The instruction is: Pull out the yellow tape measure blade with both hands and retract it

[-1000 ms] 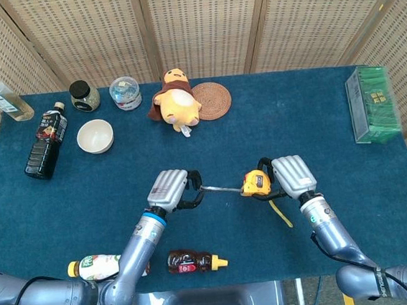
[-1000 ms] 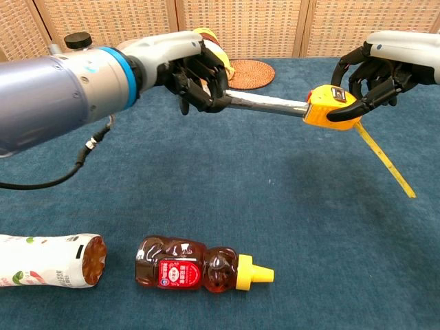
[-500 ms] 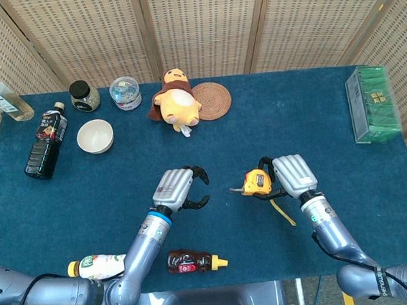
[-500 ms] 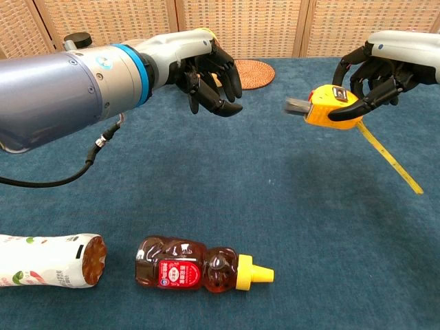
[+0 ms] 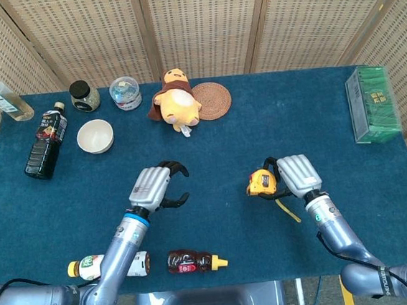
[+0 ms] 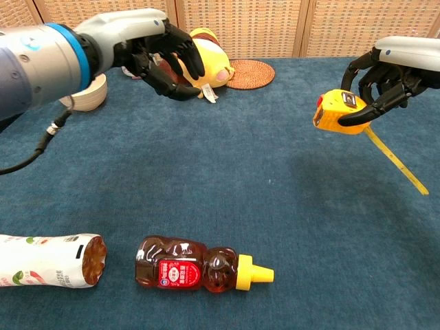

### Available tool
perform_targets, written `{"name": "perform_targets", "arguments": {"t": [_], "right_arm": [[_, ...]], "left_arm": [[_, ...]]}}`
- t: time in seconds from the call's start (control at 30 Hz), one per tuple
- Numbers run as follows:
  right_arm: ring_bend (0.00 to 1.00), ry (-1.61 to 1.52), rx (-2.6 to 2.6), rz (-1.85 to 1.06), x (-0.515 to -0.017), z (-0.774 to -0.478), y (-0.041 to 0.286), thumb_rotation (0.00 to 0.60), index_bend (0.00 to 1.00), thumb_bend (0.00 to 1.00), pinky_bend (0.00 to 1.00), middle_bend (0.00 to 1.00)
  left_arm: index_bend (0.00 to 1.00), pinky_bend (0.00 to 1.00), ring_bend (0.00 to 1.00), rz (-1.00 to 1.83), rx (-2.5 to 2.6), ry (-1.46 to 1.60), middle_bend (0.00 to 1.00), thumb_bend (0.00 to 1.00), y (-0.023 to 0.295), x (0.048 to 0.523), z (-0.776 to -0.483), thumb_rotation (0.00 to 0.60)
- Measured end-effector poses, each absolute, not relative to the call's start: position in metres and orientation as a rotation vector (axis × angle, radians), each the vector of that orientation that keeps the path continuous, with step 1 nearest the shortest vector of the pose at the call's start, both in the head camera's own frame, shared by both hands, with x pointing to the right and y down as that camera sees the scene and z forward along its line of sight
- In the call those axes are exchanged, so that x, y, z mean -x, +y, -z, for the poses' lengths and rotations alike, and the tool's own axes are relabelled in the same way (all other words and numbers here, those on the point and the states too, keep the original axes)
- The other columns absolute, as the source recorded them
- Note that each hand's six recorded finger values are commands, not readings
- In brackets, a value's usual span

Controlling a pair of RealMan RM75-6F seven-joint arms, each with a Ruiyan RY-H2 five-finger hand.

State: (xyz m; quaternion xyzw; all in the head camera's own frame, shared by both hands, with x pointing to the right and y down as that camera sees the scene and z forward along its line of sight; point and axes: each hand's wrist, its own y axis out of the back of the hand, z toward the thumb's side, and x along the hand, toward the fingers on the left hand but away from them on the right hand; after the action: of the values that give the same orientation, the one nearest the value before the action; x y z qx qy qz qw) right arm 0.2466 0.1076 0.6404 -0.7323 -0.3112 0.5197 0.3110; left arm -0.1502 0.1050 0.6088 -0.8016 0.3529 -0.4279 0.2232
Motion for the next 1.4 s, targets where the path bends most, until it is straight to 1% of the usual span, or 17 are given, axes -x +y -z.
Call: {"name": "perform_targets", "arguments": {"t": [0.27,0.37,0.6,0.73,0.87,0.93,1.07,1.17,1.23,1.4], "right_arm": [[0.7,-0.782,1.902,-1.405,-0.261,-0.651,0.112,0.376,0.59,0.25,0.63,0.63],[0.7,-0.76,1.878,-1.422,-0.269,-0.658,0.115,0.375,0.59,0.25,0.62,0.63],[0.68,-0.717,1.842,-1.475,-0.287,-0.682,0.122,0.377,0.59,0.25,0.61,0.63],[0.66,-0.694,1.833,-1.508,-0.293,-0.696,0.126,0.376,0.58,0.25,0.6,0.62],[0.63,-0.669,1.834,-1.543,-0.297,-0.709,0.131,0.376,0.56,0.25,0.58,0.59],[0.6,-0.653,1.832,-1.559,-0.299,-0.715,0.133,0.377,0.53,0.26,0.56,0.56],[0.47,-0.622,1.839,-1.591,-0.3,-0.72,0.136,0.375,0.39,0.27,0.48,0.45],[0.37,-0.615,1.847,-1.601,-0.299,-0.719,0.137,0.375,0.27,0.27,0.37,0.35],[0.35,-0.614,1.848,-1.6,-0.298,-0.717,0.136,0.378,0.22,0.27,0.35,0.32],[0.33,-0.635,1.845,-1.577,-0.294,-0.706,0.131,0.378,0.15,0.27,0.34,0.29]], "left_arm": [[0.36,0.41,0.23,1.227,2.137,1.031,0.32,0.29,0.111,0.206,-0.592,0.562],[0.36,0.41,0.23,1.254,2.11,1.035,0.32,0.29,0.121,0.229,-0.588,0.559],[0.36,0.41,0.23,1.351,2.051,1.05,0.32,0.28,0.156,0.285,-0.579,0.555],[0.36,0.41,0.23,1.397,2.004,1.107,0.32,0.28,0.167,0.315,-0.569,0.549],[0.36,0.41,0.23,1.444,1.963,1.17,0.32,0.28,0.175,0.341,-0.562,0.557],[0.36,0.41,0.23,1.464,1.95,1.188,0.32,0.28,0.18,0.35,-0.561,0.553],[0.36,0.41,0.23,1.502,1.916,1.213,0.32,0.27,0.184,0.367,-0.558,0.553],[0.36,0.41,0.23,1.507,1.904,1.233,0.32,0.27,0.184,0.372,-0.556,0.552],[0.36,0.41,0.23,1.506,1.898,1.242,0.32,0.27,0.184,0.375,-0.555,0.554],[0.36,0.41,0.23,1.508,1.884,1.26,0.32,0.27,0.184,0.38,-0.553,0.551]]}}
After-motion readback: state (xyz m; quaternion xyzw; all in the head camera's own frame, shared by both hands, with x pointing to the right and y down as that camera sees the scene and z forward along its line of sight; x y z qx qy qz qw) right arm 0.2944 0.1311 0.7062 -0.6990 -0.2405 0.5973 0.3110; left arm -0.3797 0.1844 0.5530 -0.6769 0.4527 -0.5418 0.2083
